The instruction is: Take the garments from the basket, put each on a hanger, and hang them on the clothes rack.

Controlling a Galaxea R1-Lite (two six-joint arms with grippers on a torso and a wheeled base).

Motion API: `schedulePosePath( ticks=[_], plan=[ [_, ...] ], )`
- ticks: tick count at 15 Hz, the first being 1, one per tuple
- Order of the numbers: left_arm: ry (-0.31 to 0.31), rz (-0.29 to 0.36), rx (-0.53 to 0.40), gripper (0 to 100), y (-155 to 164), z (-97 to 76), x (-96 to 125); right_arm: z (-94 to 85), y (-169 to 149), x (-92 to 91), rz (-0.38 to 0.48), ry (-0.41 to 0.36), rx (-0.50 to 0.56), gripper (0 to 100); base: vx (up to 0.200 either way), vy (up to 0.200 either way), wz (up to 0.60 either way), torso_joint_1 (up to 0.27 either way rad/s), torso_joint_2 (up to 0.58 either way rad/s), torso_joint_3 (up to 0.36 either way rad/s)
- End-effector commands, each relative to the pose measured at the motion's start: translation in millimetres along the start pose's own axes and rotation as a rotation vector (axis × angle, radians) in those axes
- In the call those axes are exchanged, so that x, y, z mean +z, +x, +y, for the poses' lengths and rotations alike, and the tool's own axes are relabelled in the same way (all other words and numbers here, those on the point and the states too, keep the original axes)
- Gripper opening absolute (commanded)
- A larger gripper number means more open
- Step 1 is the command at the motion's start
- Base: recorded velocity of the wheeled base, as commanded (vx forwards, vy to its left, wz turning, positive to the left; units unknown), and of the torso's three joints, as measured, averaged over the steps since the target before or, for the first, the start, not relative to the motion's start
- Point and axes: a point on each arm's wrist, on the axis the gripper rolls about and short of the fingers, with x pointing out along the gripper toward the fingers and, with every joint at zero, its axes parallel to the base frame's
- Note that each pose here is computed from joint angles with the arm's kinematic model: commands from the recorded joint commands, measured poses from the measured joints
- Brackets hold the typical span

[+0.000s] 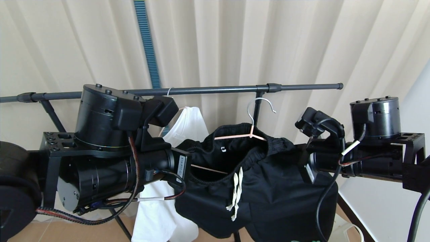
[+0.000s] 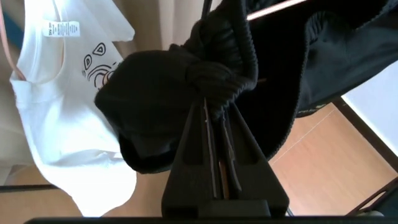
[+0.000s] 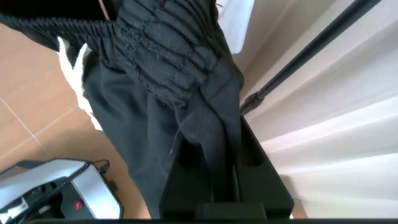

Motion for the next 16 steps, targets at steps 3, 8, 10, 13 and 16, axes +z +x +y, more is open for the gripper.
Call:
schedulePosePath(
  ticks=[3, 8, 10, 13, 16],
  plan=[
    [-0.075, 0.017, -0.002, 0, 12.0, -3.4, 0.7, 0.4, -1.3, 0.4, -0.027, 0.030, 0.009, 0, 0.000, 0.000, 0.00, 0.000, 0.00, 0.000],
    [-0.259, -0.163, 0.049, 0, 2.9, 3.2, 49.0, 3.7, -6.4, -3.2, -0.028, 0.016, 0.033, 0, 0.000, 0.000, 0.00, 0.000, 0.00, 0.000],
    [-0.274, -0.194, 0.068, 0, 2.9, 3.1, 57.0, 6.4, -11.1, -6.0, -0.030, -0.027, 0.045, 0, 0.000, 0.000, 0.00, 0.000, 0.00, 0.000],
    [-0.272, -0.198, 0.144, 0, 12.7, 2.0, 56.7, 13.7, -26.1, -7.8, -0.074, -0.101, 0.112, 0, 0.000, 0.000, 0.00, 0.000, 0.00, 0.000],
    [-0.239, -0.181, 0.110, 0, 10.1, -11.5, 53.0, 21.7, -22.8, -2.2, -0.084, -0.110, 0.135, 0, 0.000, 0.000, 0.00, 0.000, 0.00, 0.000]
  ],
)
